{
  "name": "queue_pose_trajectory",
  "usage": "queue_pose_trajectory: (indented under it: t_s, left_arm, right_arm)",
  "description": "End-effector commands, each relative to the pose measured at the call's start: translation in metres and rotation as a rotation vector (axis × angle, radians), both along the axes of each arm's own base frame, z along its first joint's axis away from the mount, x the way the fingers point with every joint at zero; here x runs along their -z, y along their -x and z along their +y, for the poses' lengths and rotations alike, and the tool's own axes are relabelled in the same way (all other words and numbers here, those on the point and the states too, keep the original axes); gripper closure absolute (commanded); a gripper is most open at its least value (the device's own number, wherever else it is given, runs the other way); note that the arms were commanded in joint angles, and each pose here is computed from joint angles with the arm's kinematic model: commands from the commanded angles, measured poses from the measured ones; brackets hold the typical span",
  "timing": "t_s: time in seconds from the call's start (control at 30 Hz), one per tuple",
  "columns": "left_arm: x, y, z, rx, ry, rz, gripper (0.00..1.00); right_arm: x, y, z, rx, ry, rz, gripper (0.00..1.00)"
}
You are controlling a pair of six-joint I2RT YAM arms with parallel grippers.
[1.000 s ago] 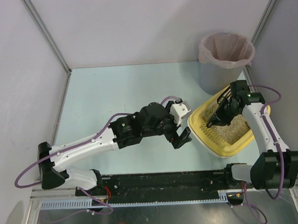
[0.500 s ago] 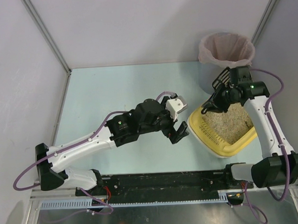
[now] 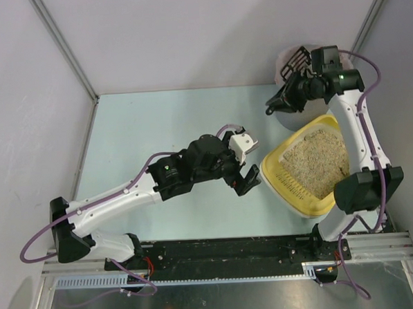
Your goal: Clean the litter box
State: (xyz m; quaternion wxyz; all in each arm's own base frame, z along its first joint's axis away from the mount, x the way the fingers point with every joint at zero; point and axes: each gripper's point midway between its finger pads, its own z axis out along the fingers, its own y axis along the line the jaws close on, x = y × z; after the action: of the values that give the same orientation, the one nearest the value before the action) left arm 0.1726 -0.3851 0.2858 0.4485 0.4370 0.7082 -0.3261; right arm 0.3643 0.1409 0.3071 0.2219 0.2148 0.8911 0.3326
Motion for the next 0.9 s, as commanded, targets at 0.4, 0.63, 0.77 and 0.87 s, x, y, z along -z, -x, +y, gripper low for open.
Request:
queue_pose_trajectory:
  t_s: [0.4, 0.63, 0.77, 0.87]
  left_arm:
    - [0.005, -0.013, 0.0, -0.023, -0.01, -0.034, 0.0]
    - [0.011, -0.012, -0.003, -0.016, -0.021, -0.02, 0.0]
    - [0.013, -0.014, -0.004, -0.022, -0.028, -0.022, 0.0]
    - [0.016, -0.015, -0.004, -0.026, -0.034, -0.021, 0.0]
  right_arm:
    - [-0.118, -0.092, 0.012, -0.088, -0.653, -0.272, 1.0]
    - [-0.139, -0.089, -0.026, -0.071, -1.008, -0.348, 1.0]
    - [-0.157, -0.085, -0.039, -0.094, -1.165, -0.349, 1.0]
    - [-0.172, -0.08, -0.053, -0.117, -1.305, -0.374, 1.0]
